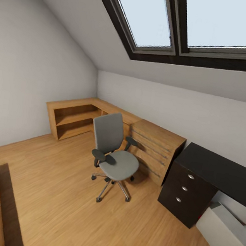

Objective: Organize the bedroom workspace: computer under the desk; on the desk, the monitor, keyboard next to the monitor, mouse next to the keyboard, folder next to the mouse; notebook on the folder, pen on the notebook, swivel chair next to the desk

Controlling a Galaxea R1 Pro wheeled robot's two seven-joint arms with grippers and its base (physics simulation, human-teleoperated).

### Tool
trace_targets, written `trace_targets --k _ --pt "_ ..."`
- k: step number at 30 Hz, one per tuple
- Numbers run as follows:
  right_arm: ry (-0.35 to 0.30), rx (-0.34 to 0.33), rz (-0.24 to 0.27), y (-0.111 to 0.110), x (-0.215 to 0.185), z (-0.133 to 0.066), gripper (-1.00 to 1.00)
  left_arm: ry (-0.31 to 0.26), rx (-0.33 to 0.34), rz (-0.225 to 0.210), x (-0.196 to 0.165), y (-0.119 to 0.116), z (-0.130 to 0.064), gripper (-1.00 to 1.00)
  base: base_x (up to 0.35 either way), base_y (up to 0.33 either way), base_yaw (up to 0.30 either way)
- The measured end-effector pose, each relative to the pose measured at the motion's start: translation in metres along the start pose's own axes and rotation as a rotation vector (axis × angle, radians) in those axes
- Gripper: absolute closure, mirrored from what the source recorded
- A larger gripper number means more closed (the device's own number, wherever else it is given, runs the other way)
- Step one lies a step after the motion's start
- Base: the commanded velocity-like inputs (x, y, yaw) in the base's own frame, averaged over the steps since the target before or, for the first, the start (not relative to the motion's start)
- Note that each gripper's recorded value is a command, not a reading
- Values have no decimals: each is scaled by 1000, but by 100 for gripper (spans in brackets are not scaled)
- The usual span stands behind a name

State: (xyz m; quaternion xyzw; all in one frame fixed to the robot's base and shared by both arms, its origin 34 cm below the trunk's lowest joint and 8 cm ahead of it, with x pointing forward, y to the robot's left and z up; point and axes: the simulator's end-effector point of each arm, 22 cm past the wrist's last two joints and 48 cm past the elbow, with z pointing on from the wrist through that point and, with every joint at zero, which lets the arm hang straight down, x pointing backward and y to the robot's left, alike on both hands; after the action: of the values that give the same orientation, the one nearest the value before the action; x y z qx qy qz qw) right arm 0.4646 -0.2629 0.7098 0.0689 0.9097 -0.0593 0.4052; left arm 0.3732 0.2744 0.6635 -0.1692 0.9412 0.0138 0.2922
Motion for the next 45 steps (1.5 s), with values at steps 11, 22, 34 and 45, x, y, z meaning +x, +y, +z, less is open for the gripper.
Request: trace_targets --k 11,22,34,45 --pt "0 -1 1 1 0 0 -100 1 0 1 1 0 0 -100 95 -4 147" --pt "1 -1 1 1 1 0 -100 2 0 1 1 0 0 -100 309 0 233" --pt "7 0 3 1 3 0 -100 6 0 2 3 0 0 -100 144 -20 239" --pt "10 -2 -1 2 5 0 -100 10 -2 2 5 1 0 -100 238 -162 239"
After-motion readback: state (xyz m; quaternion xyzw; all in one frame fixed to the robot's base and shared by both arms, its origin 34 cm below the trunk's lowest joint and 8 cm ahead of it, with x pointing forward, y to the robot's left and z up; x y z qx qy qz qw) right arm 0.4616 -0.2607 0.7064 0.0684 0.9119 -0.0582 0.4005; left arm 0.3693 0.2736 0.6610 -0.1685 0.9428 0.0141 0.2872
